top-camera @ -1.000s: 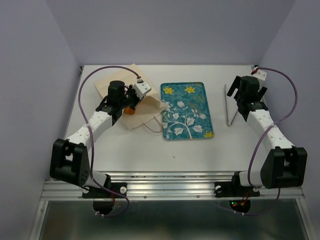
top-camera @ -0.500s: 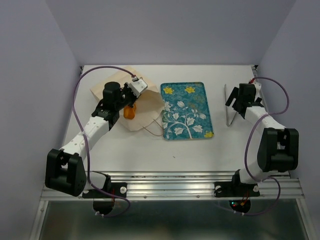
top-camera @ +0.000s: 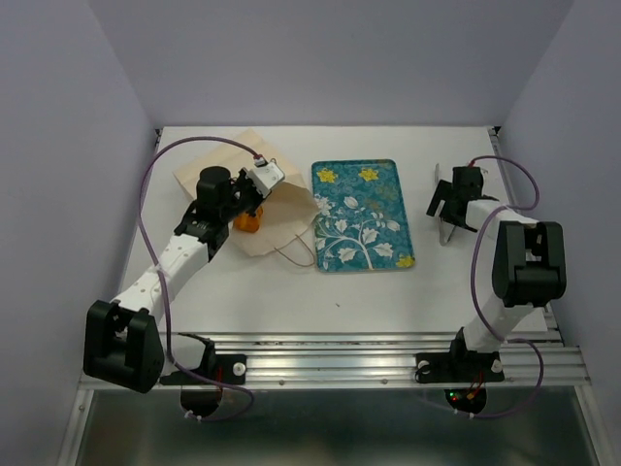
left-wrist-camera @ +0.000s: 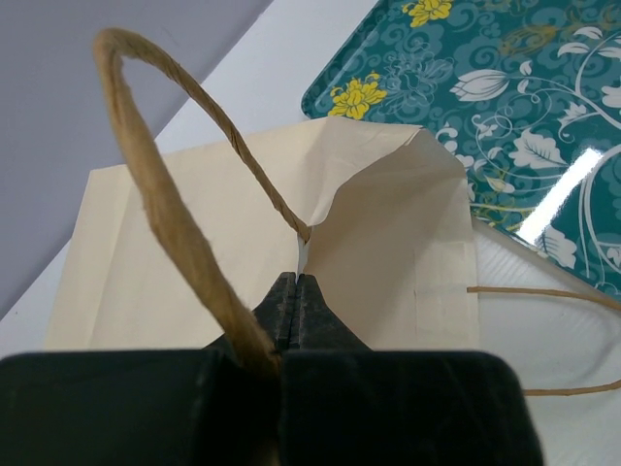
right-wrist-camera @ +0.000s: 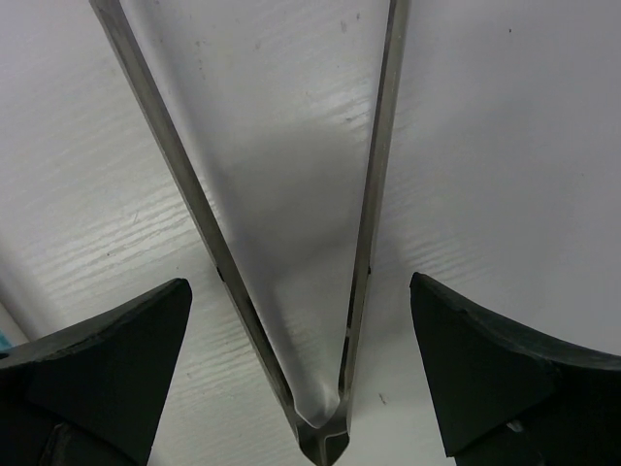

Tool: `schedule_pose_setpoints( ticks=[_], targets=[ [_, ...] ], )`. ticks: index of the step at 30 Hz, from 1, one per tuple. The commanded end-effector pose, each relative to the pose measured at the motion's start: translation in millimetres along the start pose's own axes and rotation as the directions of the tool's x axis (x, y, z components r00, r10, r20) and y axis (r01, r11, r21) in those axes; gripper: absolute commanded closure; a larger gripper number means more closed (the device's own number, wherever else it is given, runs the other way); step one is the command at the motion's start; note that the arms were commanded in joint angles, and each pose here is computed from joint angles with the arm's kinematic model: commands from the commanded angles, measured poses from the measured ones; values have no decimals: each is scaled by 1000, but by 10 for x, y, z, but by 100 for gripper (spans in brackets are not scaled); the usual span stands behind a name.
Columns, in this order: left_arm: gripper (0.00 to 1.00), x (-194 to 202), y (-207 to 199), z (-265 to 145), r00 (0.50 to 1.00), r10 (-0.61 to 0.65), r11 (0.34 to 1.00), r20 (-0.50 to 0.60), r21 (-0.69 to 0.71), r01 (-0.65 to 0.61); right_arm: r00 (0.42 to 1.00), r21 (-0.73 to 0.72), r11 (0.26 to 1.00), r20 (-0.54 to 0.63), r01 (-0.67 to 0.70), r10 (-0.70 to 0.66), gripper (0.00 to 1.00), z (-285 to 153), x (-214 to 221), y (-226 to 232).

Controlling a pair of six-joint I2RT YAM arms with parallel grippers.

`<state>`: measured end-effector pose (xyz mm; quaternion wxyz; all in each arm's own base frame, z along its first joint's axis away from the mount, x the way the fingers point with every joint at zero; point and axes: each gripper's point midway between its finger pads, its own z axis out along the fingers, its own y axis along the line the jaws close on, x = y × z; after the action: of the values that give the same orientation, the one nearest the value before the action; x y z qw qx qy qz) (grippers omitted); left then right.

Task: Take the fake bread out of the paper bag
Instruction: Pick up the clamp at the center of the board.

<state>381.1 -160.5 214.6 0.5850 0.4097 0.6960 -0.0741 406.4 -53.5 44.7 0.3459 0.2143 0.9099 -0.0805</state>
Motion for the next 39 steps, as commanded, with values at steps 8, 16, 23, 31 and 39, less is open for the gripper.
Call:
schedule_pose_setpoints(
  ticks=[8, 16, 23, 31, 39],
  targets=[
    [100, -284, 25, -178, 991, 75, 997, 111, -25, -72, 1000, -3, 1000, 23, 2, -2, 0, 341, -284, 69],
    [100, -244, -68, -227, 988, 98, 995, 123, -1, -98, 995, -33, 995, -30, 91, -92, 0, 565, -157, 137],
    [100, -290, -50, -187, 989, 65, 998, 136, 0, -65, 993, -29, 993, -21, 114, -114, 38, 569, -194, 128],
    [100, -380, 35, -194, 986, 50, 998, 162, -40, -44, 991, -33, 998, 122, 61, -56, 60, 109, -688, 112],
    [100, -503, 110, -204, 980, 37, 997, 196, -67, -24, 988, -250, 967, 156, 43, -4, 55, -629, -967, 392]
  ],
)
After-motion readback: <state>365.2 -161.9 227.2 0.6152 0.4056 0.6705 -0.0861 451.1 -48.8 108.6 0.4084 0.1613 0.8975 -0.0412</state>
